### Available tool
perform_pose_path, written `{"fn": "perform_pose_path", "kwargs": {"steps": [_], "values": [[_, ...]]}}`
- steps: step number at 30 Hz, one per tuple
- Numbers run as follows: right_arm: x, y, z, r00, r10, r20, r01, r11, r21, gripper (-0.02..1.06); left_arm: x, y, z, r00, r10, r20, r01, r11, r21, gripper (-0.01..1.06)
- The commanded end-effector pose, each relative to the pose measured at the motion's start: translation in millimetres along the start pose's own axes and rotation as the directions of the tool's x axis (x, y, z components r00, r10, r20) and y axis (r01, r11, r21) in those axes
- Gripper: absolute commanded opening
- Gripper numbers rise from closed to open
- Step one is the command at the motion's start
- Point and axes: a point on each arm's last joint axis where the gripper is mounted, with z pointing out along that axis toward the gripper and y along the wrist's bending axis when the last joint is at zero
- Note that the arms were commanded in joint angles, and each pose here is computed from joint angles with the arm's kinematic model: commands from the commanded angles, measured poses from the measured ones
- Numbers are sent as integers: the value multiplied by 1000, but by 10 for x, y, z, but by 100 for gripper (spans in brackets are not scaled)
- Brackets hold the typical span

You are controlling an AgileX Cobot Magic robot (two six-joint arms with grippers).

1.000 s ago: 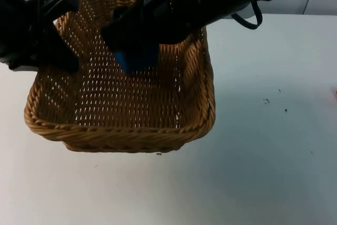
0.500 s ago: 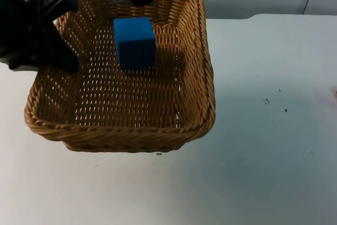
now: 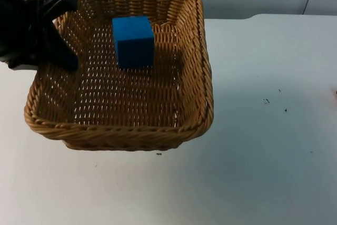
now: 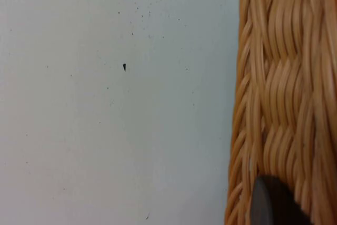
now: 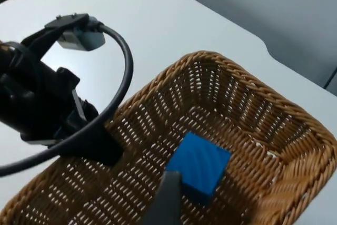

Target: Pick up the basket with the left hand and place the blue cube into the basket with the right hand.

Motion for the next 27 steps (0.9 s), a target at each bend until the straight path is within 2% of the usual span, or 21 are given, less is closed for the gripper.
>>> {"fn": "perform_pose_path", "kwargs": {"steps": [1,6,12,14,20,21,25,27], "values": [[-17,7,-126,1000,-22,-10,22,1000,1,81,-29,-4,-13,999,-28,30,28,1000,7,4],[1,3,-314,999,-15,-38,14,1000,-2,81,-19,64,110,999,-38,3,38,999,-4,4],[160,3,-610,1000,-17,-19,17,1000,3,78,-19,143,315,998,-57,-15,57,998,33,4],[340,13,-760,1000,-12,16,12,1000,4,78,-42,172,407,998,-60,-8,60,997,55,4],[767,37,-1053,998,9,54,-10,1000,3,78,-176,219,594,998,-63,-24,64,996,61,4],[767,37,-1053,998,9,54,-10,1000,3,78,-176,219,594,998,-63,-24,64,996,61,4],[1075,50,-1365,993,17,115,-17,1000,5,78,-262,292,782,997,-62,-43,65,996,57,4],[1114,51,-1433,991,21,136,-22,1000,4,78,-273,315,830,996,-70,-48,72,996,56,4]]}}
